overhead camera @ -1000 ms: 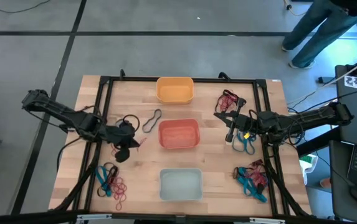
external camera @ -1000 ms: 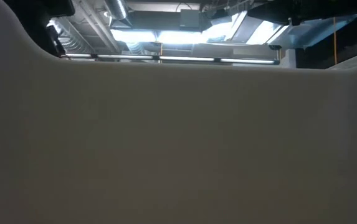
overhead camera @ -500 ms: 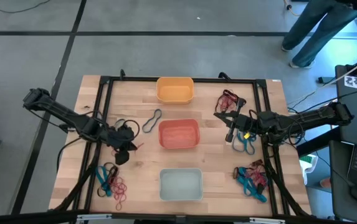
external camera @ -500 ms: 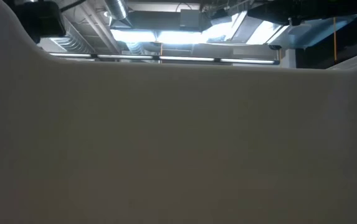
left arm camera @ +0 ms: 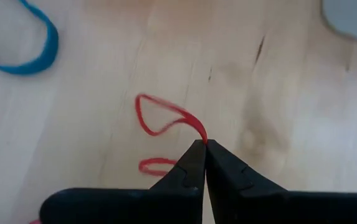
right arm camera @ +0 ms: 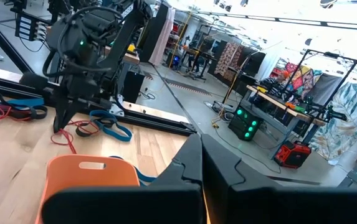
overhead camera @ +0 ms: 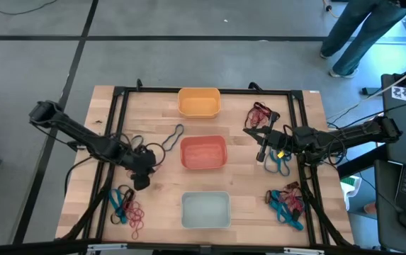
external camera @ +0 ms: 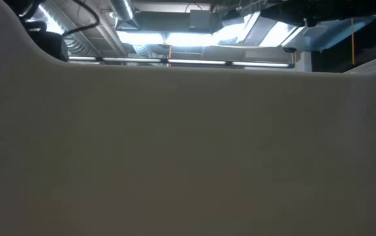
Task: Sort rubber bands into baskets
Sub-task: Move the red rubber band to the middle left of the table
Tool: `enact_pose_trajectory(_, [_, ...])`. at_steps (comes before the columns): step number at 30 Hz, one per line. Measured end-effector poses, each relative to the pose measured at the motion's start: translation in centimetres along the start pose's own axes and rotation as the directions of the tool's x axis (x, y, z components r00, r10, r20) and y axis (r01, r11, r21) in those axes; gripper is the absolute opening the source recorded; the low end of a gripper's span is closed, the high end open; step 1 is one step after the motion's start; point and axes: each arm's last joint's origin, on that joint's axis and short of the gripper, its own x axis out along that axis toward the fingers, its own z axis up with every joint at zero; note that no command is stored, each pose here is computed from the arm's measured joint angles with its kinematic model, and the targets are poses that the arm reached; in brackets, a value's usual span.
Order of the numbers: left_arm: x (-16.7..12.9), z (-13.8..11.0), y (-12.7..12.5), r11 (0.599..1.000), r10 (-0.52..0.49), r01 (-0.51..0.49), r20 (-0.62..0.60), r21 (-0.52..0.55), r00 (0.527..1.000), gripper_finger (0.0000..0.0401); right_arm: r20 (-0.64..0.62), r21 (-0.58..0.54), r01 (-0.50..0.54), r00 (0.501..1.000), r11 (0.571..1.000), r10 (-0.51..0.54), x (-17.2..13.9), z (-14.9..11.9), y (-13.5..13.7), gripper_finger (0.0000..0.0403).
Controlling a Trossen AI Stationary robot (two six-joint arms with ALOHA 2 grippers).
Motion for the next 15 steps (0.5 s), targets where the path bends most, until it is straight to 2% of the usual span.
enact_pose_trajectory(12, [1.15,-0.24,-0.03,0.999,0.04,-0.039,-0.059,0.016,0.997,0.0012,0.0,0.0,-0.001,1.0,1.0,0.001,-0.01,0.01,0.02,0.0001])
enact_pose_trajectory(15, [1.15,-0.25,-0.03,0.999,0.04,-0.039,-0.059,0.018,0.997,0.0025,0.001,0.0,-0.001,1.0,1.0,0.001,-0.01,0.02,0.02,0.0001])
